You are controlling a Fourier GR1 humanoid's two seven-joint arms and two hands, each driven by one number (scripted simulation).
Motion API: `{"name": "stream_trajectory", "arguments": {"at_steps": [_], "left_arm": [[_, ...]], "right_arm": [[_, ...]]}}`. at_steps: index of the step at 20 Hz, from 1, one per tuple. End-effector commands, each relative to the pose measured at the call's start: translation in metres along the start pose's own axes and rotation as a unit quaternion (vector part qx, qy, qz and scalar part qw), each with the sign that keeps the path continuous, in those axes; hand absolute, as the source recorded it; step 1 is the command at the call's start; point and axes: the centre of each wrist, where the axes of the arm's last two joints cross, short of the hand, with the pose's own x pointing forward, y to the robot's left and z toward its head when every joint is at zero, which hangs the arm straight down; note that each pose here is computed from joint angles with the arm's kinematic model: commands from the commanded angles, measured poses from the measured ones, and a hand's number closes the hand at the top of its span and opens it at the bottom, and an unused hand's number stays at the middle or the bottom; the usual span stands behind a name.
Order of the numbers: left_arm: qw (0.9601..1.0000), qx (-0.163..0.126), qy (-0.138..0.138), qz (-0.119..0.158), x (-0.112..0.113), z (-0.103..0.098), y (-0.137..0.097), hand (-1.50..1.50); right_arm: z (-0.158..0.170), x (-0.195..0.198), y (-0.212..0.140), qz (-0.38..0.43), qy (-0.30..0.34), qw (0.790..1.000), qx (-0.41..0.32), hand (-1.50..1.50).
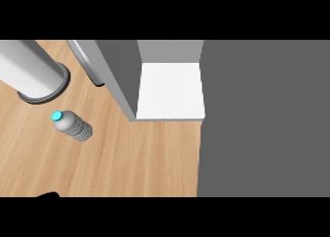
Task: Pick up the bottled water, place it into the cabinet and close the cabinet
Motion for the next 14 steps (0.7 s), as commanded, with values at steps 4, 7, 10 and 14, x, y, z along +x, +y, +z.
{"name": "stream_trajectory", "arguments": {"at_steps": [4,7,10,14], "left_arm": [[0.9999,0.004,0.006,-0.01,-0.01,0.006,0.0,-1.5],[0.9999,-0.004,0.012,0.003,-0.006,-0.004,-0.006,-1.5],[0.9998,0.013,0.013,-0.012,-0.023,0.009,0.004,-1.5],[0.9985,0.033,0.041,-0.016,-0.037,0.004,0.014,-1.5]], "right_arm": [[0.02,0.042,0.007,-0.013,-0.033,0.999,0.003,-1.5],[0.026,0.037,0.008,-0.009,-0.014,1.0,0.004,-1.5],[0.036,0.038,0.005,-0.008,-0.024,1.0,0.01,-1.5],[0.041,0.018,0.018,-0.012,-0.022,1.0,-0.001,-1.5]]}}
